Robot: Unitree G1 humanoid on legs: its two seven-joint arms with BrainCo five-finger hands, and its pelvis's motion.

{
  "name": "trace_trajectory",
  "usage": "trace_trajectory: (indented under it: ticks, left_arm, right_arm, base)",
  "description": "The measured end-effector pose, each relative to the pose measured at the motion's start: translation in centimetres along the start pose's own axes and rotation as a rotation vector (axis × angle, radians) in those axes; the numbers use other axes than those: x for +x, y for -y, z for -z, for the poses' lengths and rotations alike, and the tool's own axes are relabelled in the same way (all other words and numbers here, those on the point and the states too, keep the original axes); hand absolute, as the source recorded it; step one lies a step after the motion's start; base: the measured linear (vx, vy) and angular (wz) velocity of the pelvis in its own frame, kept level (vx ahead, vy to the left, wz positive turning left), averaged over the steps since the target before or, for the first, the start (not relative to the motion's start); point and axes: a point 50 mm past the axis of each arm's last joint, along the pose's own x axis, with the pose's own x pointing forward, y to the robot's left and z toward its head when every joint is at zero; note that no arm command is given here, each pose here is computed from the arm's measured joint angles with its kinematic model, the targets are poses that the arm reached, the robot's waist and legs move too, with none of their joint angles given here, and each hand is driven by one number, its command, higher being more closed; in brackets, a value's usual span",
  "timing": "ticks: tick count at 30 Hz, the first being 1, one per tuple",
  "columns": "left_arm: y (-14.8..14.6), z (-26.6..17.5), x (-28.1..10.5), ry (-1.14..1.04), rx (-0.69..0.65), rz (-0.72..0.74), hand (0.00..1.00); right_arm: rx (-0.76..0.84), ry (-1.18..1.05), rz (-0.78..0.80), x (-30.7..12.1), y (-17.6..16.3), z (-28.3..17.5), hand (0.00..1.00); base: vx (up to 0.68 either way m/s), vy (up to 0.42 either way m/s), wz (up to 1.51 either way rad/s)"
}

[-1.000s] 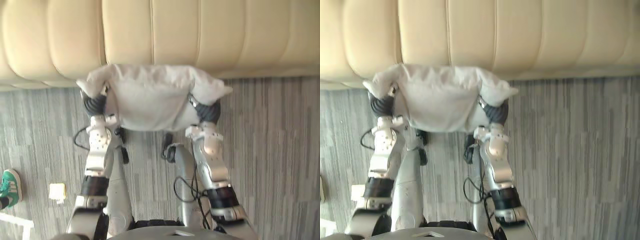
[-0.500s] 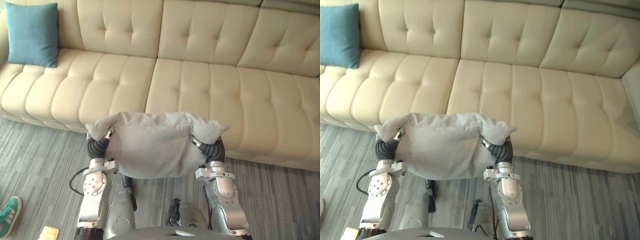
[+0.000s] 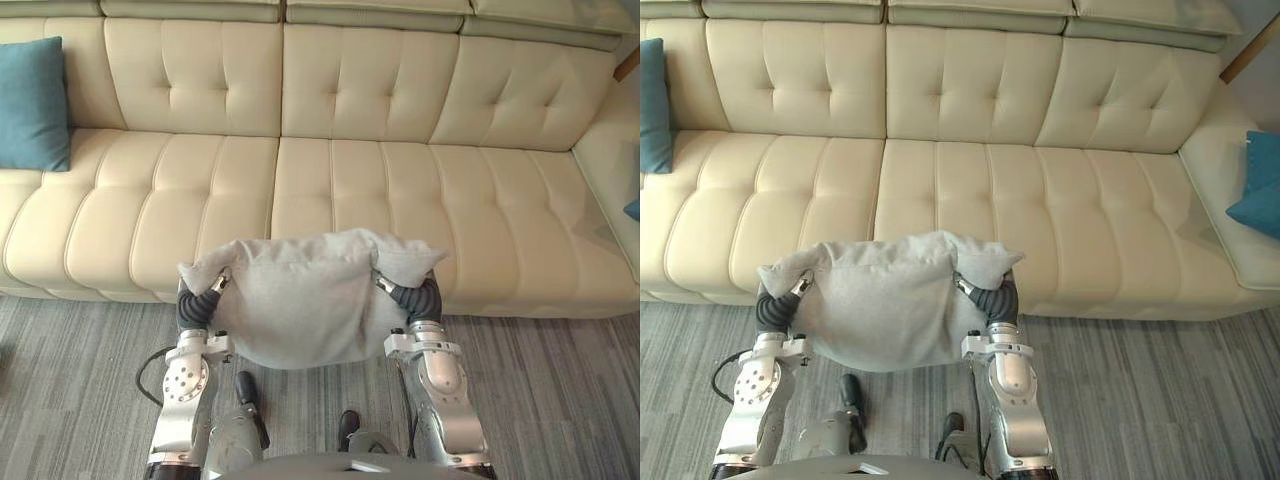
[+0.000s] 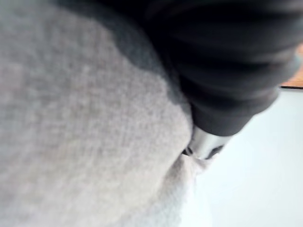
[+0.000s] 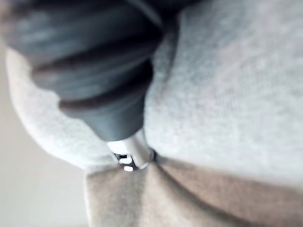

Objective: Pick up cushions and gather them together orderly.

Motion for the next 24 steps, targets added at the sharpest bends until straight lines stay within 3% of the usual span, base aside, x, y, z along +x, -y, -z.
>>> trace_trajectory:
  ticks: [5, 11, 19, 24]
  left_arm:
    - [-0.2, 0.1, 0.0, -0.008, 0.011, -0.002, 1.00]
    - [0.4, -1.4, 1.4, 0.060, 0.004, 0.015, 1.00]
    - [2.3, -0.8, 0.7, 0.025, -0.009, 0.094, 1.00]
    - [2.5, -0.9, -0.3, 0.032, -0.046, 0.084, 1.00]
  right_arm:
    - [-0.014, -0.083, -0.018, -0.1, -0.1, 1.9, 1.00]
    - [0.009, -0.004, -0.023, 0.2, -0.2, 0.4, 1.00]
    - [-0.038, -0.098, 0.021, -1.7, 1.9, 1.9, 1.00]
    - [-0.061, -0.026, 0.000, -2.7, 2.2, -0.3, 1.00]
  base:
    - [0.03, 0.088, 0.20]
    - [0.05, 0.043, 0.54]
    - [0.25, -0.121, 0.54]
    - [0.29, -0.080, -0.02]
